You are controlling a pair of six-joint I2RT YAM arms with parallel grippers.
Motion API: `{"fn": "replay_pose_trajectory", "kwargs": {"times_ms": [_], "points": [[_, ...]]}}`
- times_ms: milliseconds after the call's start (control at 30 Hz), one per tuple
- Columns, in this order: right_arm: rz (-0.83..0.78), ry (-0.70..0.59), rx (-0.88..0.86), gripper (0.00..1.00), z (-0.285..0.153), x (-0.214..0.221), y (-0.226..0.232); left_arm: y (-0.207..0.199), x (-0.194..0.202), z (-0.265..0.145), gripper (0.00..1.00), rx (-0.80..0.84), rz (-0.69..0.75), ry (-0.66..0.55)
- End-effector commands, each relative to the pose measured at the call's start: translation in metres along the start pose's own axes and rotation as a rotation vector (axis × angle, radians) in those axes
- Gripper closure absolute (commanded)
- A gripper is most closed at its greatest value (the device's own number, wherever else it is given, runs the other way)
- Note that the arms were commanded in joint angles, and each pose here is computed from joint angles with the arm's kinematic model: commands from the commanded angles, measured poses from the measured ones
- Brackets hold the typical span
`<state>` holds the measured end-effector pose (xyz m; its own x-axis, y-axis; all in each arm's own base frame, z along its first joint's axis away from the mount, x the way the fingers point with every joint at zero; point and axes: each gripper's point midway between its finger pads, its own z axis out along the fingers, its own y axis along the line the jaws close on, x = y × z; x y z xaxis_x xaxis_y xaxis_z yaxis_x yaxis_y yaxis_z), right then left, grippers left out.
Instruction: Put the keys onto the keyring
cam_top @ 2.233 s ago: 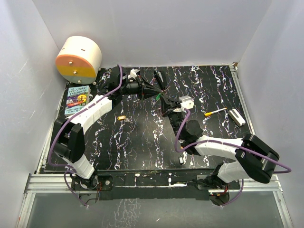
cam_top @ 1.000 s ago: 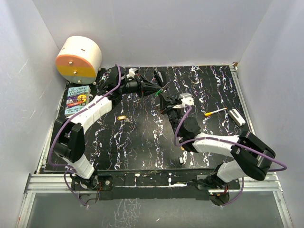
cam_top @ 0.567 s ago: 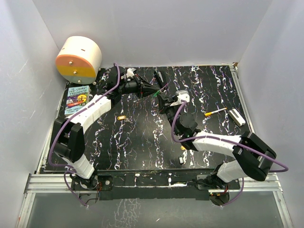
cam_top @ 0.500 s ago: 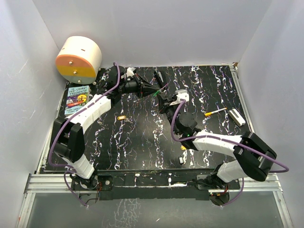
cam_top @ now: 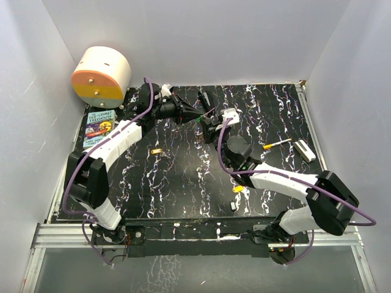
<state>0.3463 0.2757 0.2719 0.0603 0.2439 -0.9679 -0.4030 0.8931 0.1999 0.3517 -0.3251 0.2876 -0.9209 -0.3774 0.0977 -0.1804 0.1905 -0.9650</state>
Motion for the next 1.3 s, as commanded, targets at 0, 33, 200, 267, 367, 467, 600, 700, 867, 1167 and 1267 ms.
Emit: {"fn": "replay_pose_trajectory", "kwargs": {"times_ms": [0,33,200,267,367,467,600,700,867,1167,1267], "points": [[0.0,0.079,-0.077,0.92,0.003,0.006,0.012,-0.062,0.049,-0.025,1.0,0.137,0.122,0.141],[0.002,0.085,-0.084,0.92,0.003,0.006,0.012,-0.063,0.049,-0.026,1.0,0.139,0.126,0.141],[0.004,0.141,-0.115,0.92,0.008,0.008,0.017,-0.067,0.052,-0.025,1.0,0.143,0.166,0.145],[0.009,0.149,-0.121,0.92,0.009,0.006,0.018,-0.066,0.054,-0.024,1.0,0.132,0.195,0.141],[0.019,0.162,-0.113,0.92,0.009,0.004,0.016,-0.064,0.059,-0.022,1.0,0.124,0.23,0.146],[0.031,0.165,-0.102,0.92,0.008,0.001,0.011,-0.061,0.062,-0.02,1.0,0.109,0.245,0.15],[0.032,0.14,-0.098,0.92,0.002,-0.007,0.006,-0.056,0.061,-0.017,1.0,0.1,0.243,0.141],[0.02,0.111,-0.108,0.92,-0.007,-0.015,0.003,-0.053,0.054,-0.015,1.0,0.092,0.24,0.12],[-0.016,0.088,-0.132,0.92,-0.036,-0.029,-0.009,-0.051,0.044,-0.017,1.0,0.086,0.241,0.089],[-0.025,0.023,-0.128,0.92,-0.072,-0.063,-0.03,-0.057,0.032,-0.021,1.0,0.093,0.236,0.061],[-0.036,0.049,-0.196,0.91,-0.069,-0.056,-0.017,-0.057,0.028,-0.021,1.0,0.086,0.237,0.045]]}}
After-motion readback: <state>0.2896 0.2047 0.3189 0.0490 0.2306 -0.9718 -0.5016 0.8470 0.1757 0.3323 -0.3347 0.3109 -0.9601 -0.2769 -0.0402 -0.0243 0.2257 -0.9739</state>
